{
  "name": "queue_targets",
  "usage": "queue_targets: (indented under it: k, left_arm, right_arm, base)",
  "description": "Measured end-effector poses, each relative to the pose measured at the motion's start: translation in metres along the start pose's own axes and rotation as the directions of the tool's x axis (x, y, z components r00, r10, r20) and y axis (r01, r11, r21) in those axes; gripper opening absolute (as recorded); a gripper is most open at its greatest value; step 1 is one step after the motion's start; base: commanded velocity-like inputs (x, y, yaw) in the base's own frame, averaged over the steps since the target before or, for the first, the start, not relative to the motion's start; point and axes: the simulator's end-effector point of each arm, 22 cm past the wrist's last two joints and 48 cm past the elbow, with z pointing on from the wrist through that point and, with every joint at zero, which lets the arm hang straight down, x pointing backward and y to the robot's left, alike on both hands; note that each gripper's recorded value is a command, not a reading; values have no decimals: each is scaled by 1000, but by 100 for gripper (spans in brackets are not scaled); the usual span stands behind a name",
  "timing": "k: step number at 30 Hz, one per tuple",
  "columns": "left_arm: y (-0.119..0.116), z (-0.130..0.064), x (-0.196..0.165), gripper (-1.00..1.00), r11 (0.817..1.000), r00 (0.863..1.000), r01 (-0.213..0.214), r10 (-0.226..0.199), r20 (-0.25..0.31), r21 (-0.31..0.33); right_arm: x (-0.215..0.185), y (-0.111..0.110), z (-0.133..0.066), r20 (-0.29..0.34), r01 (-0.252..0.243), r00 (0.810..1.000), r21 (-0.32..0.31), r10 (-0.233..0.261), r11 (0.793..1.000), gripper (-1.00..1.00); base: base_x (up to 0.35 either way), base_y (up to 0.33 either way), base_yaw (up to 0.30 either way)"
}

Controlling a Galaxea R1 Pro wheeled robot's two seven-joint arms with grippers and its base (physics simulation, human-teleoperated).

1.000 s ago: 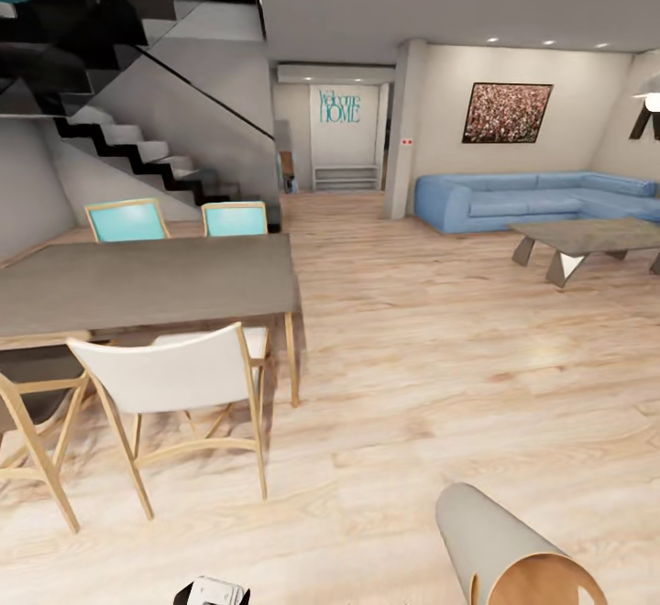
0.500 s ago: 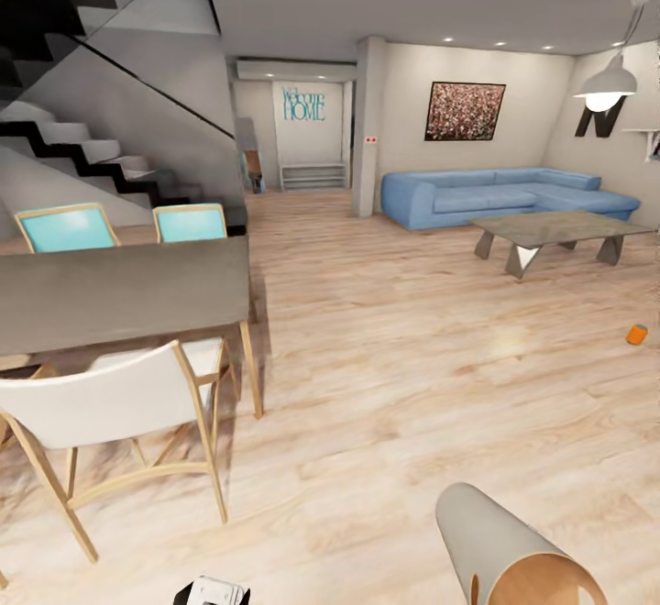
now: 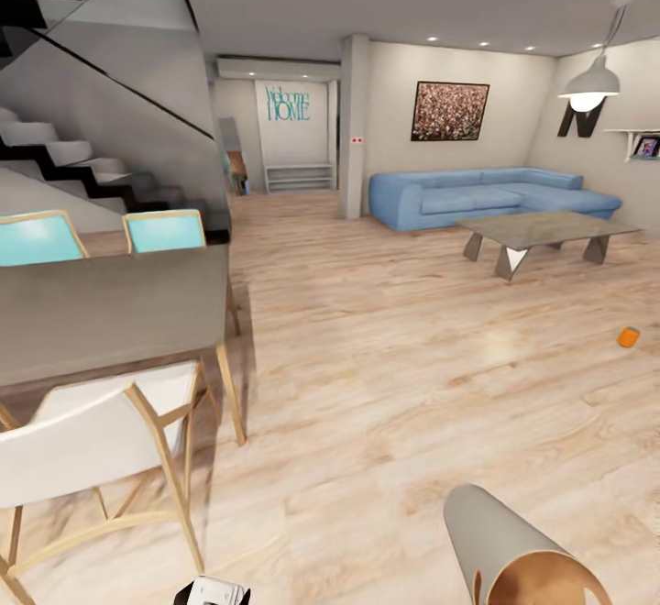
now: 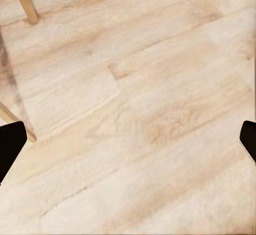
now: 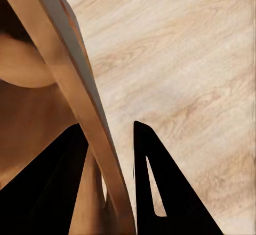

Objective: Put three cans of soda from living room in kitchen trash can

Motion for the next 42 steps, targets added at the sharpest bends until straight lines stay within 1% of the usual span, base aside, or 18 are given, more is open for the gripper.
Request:
queue_targets:
  k: [31, 42]
  left_arm:
    - [0, -1, -5, 100, 1000, 1000, -3, 3, 12, -1]
    - [0, -1, -7, 100, 1000, 1000, -3, 3, 15, -1]
  right_arm:
    - [-4, 1, 0, 12, -1, 1000, 1, 1, 1000, -100]
    - [-5, 1, 0, 14, -2, 1000, 2, 2, 1000, -100]
  base:
    - [285, -147, -248]
    - [269, -173, -198]
